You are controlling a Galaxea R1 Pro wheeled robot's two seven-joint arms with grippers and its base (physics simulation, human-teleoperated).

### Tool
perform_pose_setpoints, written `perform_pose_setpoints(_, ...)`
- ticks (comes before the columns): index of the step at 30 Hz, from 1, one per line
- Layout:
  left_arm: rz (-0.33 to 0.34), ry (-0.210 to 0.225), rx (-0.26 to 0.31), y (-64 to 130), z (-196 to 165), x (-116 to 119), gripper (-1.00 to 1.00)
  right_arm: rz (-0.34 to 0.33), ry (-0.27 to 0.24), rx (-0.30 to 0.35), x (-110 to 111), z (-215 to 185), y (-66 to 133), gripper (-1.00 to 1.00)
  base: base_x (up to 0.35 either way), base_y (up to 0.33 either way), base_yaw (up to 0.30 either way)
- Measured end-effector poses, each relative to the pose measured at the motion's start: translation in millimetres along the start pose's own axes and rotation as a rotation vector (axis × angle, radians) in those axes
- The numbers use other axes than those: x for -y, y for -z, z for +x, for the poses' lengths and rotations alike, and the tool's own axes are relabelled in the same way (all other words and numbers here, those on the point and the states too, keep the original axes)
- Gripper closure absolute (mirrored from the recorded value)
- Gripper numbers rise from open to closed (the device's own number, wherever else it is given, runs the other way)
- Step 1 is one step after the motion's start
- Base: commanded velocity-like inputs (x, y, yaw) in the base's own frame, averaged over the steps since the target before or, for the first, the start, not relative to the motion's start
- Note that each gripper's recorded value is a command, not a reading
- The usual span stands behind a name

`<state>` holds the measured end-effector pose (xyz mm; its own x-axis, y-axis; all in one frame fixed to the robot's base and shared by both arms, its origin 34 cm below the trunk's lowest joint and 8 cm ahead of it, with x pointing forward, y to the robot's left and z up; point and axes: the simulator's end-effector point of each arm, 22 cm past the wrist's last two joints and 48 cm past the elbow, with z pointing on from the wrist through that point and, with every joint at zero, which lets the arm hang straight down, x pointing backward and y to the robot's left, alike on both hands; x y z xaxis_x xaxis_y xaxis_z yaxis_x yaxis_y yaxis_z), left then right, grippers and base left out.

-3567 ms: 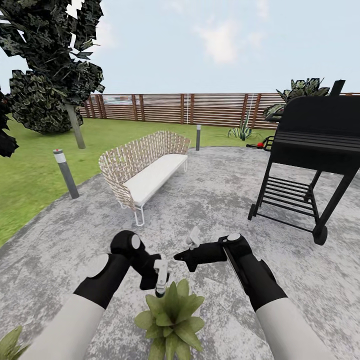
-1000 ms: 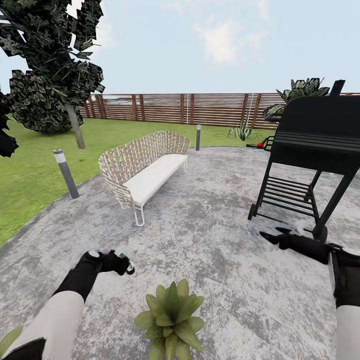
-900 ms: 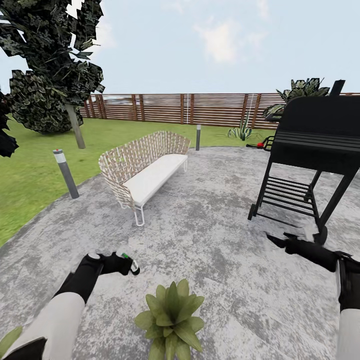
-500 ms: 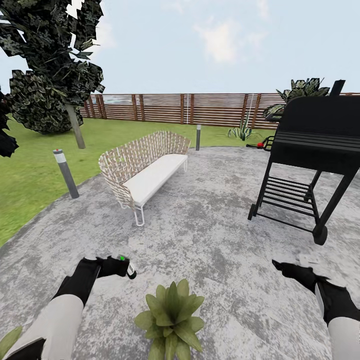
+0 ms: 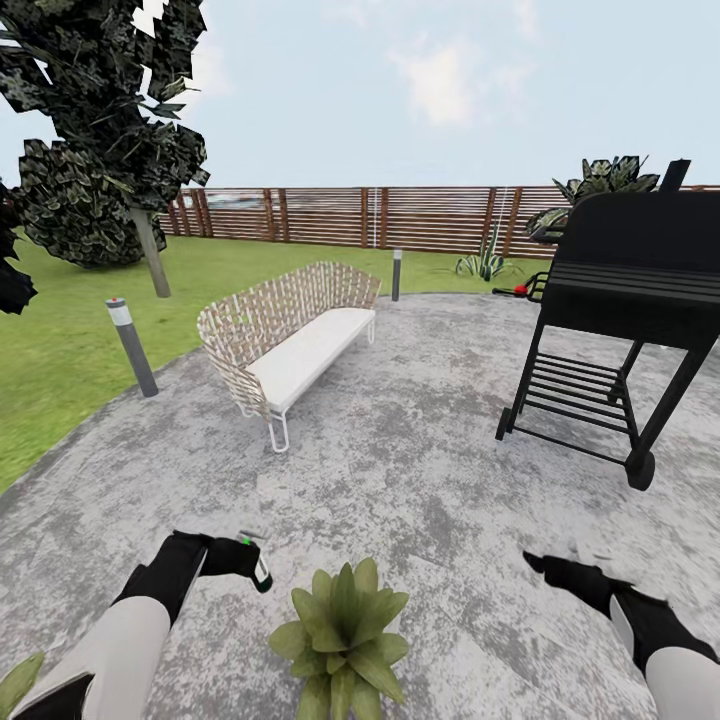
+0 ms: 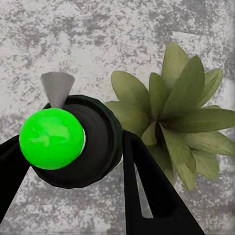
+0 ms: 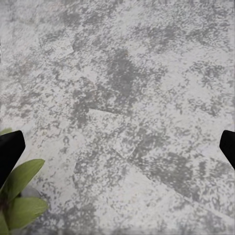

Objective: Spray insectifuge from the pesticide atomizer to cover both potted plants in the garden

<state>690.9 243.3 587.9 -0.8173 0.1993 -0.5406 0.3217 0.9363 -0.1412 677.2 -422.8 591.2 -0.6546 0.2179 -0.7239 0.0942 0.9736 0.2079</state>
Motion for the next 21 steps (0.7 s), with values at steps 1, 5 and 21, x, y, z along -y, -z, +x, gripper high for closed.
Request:
perform_pose_setpoints(1, 0.001, 0.000, -0.002, -0.5, 1, 0, 1.00, -0.001, 0.000, -0.002, 0, 1, -0.4, -1.00, 0.000, 0.000, 0.000)
perform_pose_setpoints(5, 0.016, 0.004, -0.022, -5.9, 9, 7, 1.00, 0.000, -0.001, -0.009, 0, 5, -1.8, -1.00, 0.000, 0.000, 0.000)
perform_pose_setpoints(21, 0.066, 0.193, -0.419, -10.4, 111, 37, 1.00, 0.008, -0.003, -0.033, 5, 18, -7.1, -1.00, 0.000, 0.000, 0.000)
